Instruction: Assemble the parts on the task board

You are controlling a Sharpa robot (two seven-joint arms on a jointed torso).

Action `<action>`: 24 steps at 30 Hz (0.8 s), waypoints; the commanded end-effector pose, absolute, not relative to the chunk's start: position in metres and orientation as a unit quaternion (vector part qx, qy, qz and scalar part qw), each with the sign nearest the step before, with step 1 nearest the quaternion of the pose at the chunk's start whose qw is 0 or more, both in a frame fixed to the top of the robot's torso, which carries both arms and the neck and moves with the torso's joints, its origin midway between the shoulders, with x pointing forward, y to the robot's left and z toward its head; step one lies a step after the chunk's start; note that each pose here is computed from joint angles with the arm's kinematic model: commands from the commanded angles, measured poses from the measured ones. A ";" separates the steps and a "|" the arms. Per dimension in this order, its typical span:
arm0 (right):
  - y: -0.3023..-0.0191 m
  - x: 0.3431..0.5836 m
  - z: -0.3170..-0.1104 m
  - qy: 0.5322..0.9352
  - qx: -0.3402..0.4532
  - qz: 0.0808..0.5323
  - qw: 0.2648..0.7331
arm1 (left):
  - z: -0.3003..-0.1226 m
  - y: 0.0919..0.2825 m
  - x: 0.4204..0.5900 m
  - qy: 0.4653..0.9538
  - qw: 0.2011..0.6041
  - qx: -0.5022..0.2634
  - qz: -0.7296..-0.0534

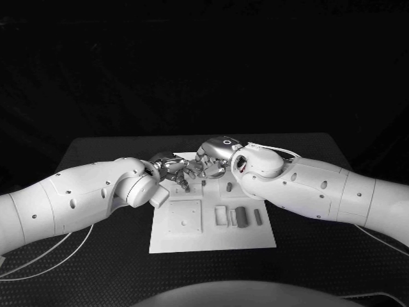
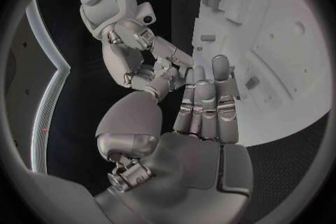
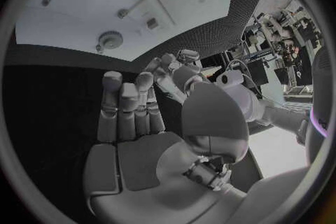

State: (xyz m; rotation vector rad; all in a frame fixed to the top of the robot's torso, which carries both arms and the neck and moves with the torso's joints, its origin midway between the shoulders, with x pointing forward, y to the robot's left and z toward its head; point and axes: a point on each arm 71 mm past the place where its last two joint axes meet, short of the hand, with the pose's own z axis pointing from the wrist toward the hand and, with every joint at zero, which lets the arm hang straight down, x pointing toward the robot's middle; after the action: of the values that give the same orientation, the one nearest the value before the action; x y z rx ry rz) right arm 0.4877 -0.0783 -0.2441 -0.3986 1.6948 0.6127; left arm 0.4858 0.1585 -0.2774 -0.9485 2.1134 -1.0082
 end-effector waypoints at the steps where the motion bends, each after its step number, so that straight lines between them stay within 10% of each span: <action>1: -0.077 0.487 -0.245 0.734 -0.176 0.263 0.600 | -0.276 0.153 0.484 0.802 0.288 -0.348 -0.392; 24: -0.078 0.487 -0.245 0.738 -0.177 0.266 0.594 | -0.277 0.158 0.486 0.801 0.288 -0.353 -0.388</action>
State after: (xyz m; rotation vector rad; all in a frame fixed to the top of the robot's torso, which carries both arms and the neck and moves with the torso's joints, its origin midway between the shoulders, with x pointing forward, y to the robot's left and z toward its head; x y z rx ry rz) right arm 0.4874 -0.0785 -0.2444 -0.3995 1.7002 0.6135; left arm 0.4859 0.1602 -0.2784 -0.9448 2.1339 -1.0106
